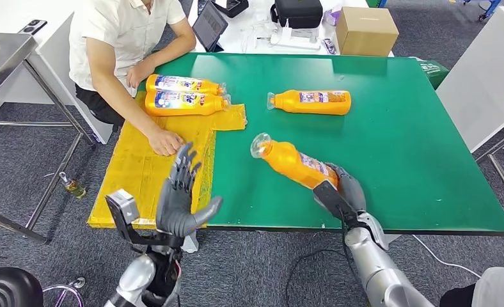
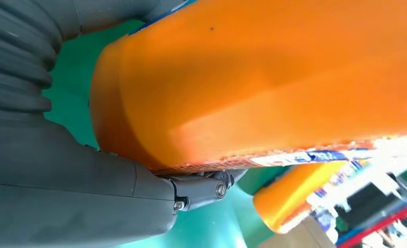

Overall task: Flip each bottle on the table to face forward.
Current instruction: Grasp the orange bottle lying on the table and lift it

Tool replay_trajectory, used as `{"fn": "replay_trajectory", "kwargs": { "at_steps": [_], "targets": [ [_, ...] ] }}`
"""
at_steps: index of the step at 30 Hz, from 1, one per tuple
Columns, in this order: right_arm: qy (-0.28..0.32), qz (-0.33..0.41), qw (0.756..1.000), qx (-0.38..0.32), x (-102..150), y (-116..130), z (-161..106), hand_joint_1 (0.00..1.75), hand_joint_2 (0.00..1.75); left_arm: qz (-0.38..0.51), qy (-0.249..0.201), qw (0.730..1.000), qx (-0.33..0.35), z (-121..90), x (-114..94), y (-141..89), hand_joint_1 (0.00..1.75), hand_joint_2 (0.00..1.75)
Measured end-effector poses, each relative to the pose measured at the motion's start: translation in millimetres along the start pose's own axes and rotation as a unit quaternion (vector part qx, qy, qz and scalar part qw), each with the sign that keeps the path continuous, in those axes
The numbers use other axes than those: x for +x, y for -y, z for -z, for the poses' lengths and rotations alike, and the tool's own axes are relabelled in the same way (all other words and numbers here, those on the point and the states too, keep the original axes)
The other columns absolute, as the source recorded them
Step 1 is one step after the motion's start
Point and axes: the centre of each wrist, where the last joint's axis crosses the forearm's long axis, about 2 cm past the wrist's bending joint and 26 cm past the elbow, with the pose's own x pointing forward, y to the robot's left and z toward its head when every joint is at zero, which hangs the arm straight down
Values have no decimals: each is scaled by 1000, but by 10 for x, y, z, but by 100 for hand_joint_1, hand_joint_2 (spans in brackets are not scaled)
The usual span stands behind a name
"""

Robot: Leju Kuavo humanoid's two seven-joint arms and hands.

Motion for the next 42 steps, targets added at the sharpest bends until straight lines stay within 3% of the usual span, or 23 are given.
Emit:
{"fn": "replay_trajectory", "kwargs": {
  "at_steps": [9, 16, 31, 42],
  "targets": [
    [47, 70, 996, -12, 298, -137, -19, 175, 175, -19, -45, 999, -10, -190, -136, 39, 0, 175],
    [92, 64, 994, -17, 619, -264, 5, 175, 175, -19, -50, 998, -20, -212, -149, 87, 0, 175],
    [187, 77, 979, 23, 1306, -765, -103, 175, 175, -54, -38, 998, -6, -94, -113, 275, 0, 175],
    [209, 95, 972, 43, 1474, -898, -181, 175, 175, -64, -36, 997, 13, -58, -100, 312, 0, 175]
  ]
}}
